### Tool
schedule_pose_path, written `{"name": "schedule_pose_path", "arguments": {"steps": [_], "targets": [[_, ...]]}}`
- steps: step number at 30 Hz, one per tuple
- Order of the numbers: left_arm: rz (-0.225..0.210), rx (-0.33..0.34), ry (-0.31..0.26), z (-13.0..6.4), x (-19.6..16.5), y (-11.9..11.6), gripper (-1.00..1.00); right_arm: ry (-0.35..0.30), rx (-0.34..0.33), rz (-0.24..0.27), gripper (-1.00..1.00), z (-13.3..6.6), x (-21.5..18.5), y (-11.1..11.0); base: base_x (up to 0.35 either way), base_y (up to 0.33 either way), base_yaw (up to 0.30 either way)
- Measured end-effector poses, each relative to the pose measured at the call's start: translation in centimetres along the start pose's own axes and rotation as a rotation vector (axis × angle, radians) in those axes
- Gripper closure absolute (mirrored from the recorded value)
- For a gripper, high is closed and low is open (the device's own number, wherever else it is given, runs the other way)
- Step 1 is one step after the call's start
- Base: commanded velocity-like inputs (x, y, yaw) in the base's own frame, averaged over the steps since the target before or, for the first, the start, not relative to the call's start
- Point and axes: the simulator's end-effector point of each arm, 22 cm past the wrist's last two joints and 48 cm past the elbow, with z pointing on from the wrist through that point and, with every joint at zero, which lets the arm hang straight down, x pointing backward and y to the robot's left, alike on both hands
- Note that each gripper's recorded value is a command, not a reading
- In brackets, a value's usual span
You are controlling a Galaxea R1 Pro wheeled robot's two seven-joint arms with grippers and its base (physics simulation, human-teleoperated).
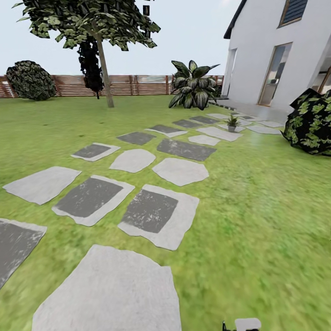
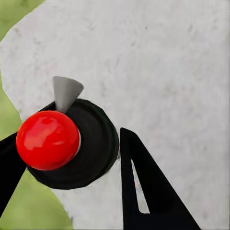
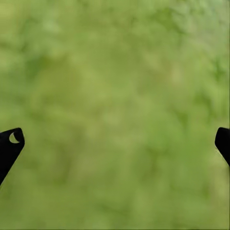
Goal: Pick up the pesticide atomizer in the garden and spray insectifuge to fully cover both potted plants in the garden.
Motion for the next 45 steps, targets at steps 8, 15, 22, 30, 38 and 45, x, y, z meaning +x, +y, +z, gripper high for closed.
{"name": "schedule_pose_path", "arguments": {"steps": [8, 15, 22, 30, 38, 45], "targets": [[0.000, 0.000, 0.000, -0.01, 0.02, 0.01, 1.00, 0.000, 0.006, -0.005, -1.00, 0.09, 0.06, -0.56, 0.339, 0.000, 0.000], [0.000, 0.000, 0.000, -0.01, 0.02, 0.01, 1.00, -0.001, 0.004, -0.005, -1.00, 0.08, 0.04, -0.45, 0.339, 0.000, 0.000], [0.000, 0.000, 0.000, -0.01, 0.01, 0.01, 1.00, -0.001, 0.004, -0.003, -1.00, 0.08, -0.02, -0.37, 0.338, 0.000, 0.000], [0.001, 0.000, 0.000, -0.01, 0.01, 0.00, 1.00, -0.001, 0.005, -0.002, -1.00, 0.08, -0.01, -0.41, 0.338, 0.000, 0.000], [0.000, 0.000, 0.000, 0.00, 0.02, 0.02, 1.00, -0.001, 0.005, -0.001, -1.00, 0.07, -0.01, -0.35, 0.338, 0.000, 0.000], [0.000, -0.001, 0.000, 0.00, 0.01, 0.05, 1.00, -0.001, 0.005, 0.000, -1.00, 0.07, -0.01, -0.35, 0.338, 0.000, 0.000]]}}
